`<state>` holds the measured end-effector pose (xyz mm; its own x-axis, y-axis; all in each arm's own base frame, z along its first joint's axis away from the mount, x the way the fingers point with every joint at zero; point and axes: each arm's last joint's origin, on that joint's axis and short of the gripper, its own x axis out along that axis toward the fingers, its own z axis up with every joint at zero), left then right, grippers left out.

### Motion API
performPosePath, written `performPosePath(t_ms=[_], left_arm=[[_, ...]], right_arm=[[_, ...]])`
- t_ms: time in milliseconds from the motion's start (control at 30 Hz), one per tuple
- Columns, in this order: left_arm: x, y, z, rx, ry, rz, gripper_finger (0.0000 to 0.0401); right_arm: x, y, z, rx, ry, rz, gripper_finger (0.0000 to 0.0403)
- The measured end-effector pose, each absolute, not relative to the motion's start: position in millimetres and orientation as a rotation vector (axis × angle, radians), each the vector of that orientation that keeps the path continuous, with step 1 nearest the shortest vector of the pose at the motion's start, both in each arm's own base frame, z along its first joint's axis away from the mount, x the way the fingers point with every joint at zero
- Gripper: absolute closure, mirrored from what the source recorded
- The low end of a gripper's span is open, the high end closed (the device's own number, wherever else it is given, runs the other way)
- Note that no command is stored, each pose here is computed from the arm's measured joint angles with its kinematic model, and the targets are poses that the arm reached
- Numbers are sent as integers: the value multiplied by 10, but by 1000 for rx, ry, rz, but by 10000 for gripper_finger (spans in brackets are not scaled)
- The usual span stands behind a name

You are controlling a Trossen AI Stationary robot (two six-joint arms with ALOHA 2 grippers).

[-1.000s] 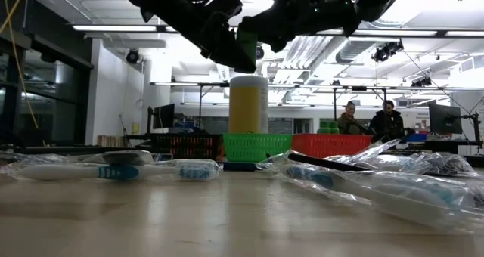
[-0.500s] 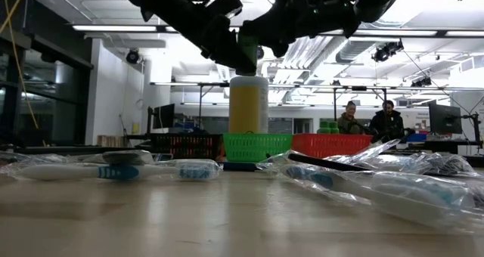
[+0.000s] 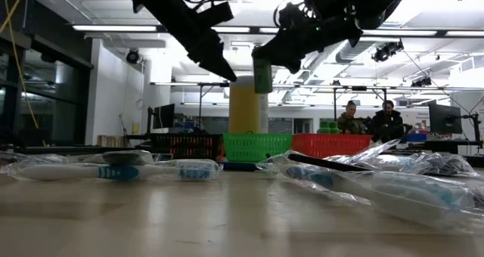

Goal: Pick & Place Travel size toiletries
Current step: Put the green shampoo into the yellow bin

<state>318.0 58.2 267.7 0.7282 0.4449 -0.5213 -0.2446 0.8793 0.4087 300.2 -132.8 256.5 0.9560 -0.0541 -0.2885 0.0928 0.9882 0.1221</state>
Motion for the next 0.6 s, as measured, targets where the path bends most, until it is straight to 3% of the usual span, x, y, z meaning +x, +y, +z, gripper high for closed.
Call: performPosePath(t_ms=[267, 600], left_arm=[[2975, 634, 2679, 317, 791, 491, 172], [2899, 833, 2658, 255, 823, 560, 172]], right_arm=[[2651, -1716, 2702, 150, 284, -267, 310], [2352, -2055, 2750, 152, 278, -502, 310]])
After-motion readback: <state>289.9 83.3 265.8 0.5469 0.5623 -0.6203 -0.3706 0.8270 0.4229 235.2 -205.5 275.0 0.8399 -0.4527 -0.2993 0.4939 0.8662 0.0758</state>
